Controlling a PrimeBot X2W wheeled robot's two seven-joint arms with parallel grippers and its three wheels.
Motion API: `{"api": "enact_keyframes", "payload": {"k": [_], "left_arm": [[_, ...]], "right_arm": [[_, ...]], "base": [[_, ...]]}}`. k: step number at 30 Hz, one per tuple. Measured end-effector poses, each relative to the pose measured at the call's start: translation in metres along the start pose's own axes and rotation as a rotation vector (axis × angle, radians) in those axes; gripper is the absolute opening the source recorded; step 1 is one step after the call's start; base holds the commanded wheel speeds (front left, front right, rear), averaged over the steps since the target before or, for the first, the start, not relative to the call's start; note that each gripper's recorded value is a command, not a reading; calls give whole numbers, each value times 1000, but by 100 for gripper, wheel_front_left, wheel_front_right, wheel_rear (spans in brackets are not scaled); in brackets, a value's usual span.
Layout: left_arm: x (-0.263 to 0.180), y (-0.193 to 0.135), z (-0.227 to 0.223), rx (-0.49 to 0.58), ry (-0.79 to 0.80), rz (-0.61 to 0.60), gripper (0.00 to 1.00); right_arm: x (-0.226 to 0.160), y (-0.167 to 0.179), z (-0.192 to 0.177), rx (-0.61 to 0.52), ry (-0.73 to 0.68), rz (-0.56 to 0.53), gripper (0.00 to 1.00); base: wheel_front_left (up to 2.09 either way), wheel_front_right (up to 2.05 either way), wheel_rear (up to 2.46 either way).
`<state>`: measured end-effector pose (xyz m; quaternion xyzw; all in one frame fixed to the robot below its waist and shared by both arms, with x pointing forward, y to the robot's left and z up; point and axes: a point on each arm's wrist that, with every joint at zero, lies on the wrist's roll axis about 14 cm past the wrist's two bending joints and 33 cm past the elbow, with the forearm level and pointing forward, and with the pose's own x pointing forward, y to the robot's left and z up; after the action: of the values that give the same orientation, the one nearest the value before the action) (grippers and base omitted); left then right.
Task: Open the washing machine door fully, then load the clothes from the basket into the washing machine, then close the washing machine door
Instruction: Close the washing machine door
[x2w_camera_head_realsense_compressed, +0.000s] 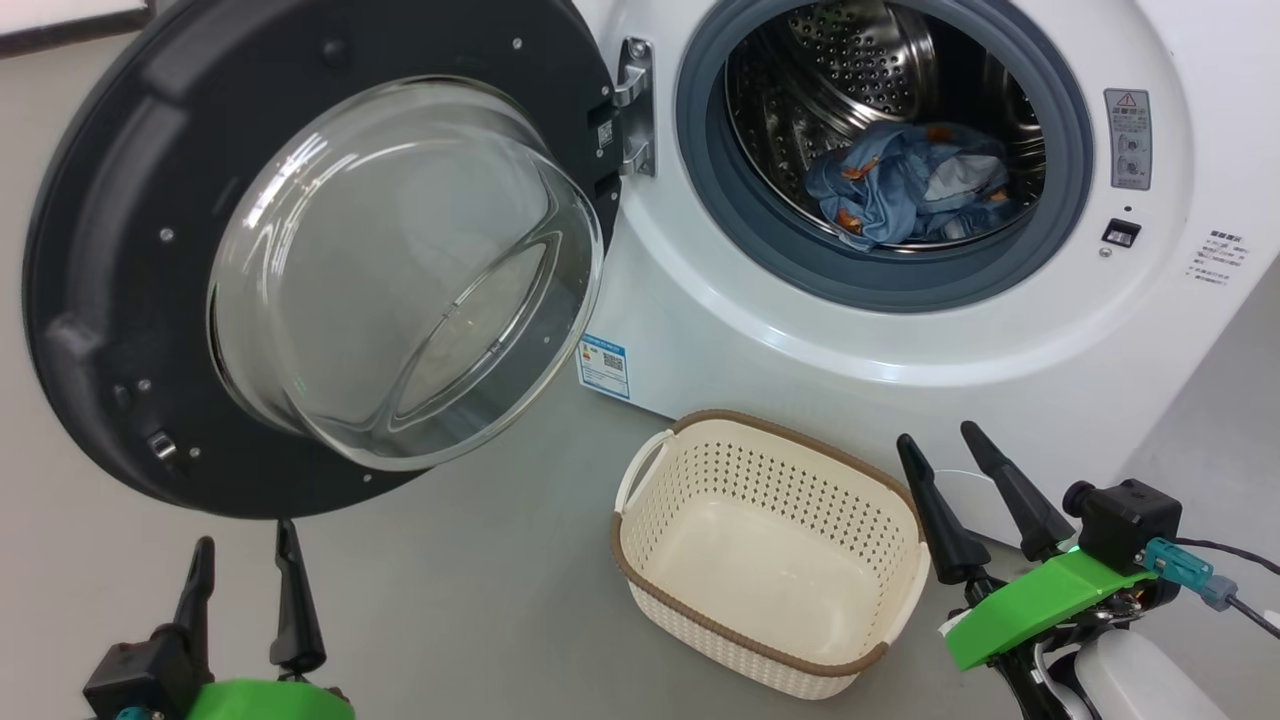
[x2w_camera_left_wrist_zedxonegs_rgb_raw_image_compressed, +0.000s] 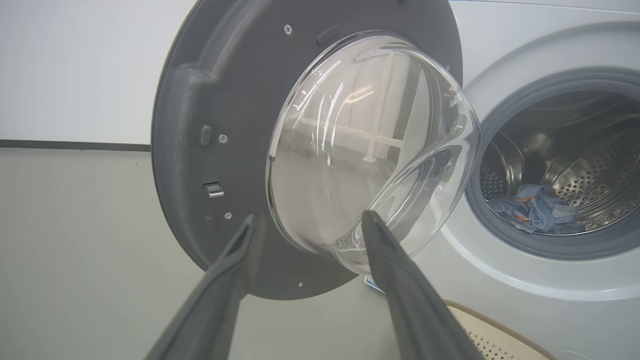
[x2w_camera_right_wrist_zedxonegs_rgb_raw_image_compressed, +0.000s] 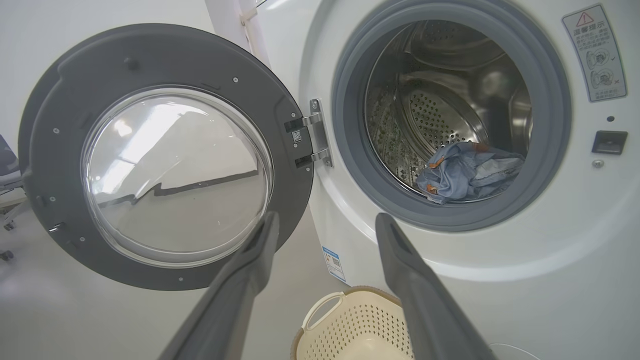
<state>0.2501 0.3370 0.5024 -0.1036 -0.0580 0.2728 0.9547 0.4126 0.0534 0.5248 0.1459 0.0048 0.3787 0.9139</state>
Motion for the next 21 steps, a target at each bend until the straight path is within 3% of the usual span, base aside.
{"api": "enact_keyframes", "payload": {"k": [19,20,21], "left_arm": [[-1,3,2,8,-4,13,100],[0,3,2,8,-4,12,75],[0,2,1,8,-3,10,75]], "right_arm": [[-1,-3,-2,6,3,-9,100],[-2,-3,-2,7,3,-10,100],[-2,-4,-2,8,3,-12,100]], "base": [[0,0,0],[0,0,0],[0,0,0]]}}
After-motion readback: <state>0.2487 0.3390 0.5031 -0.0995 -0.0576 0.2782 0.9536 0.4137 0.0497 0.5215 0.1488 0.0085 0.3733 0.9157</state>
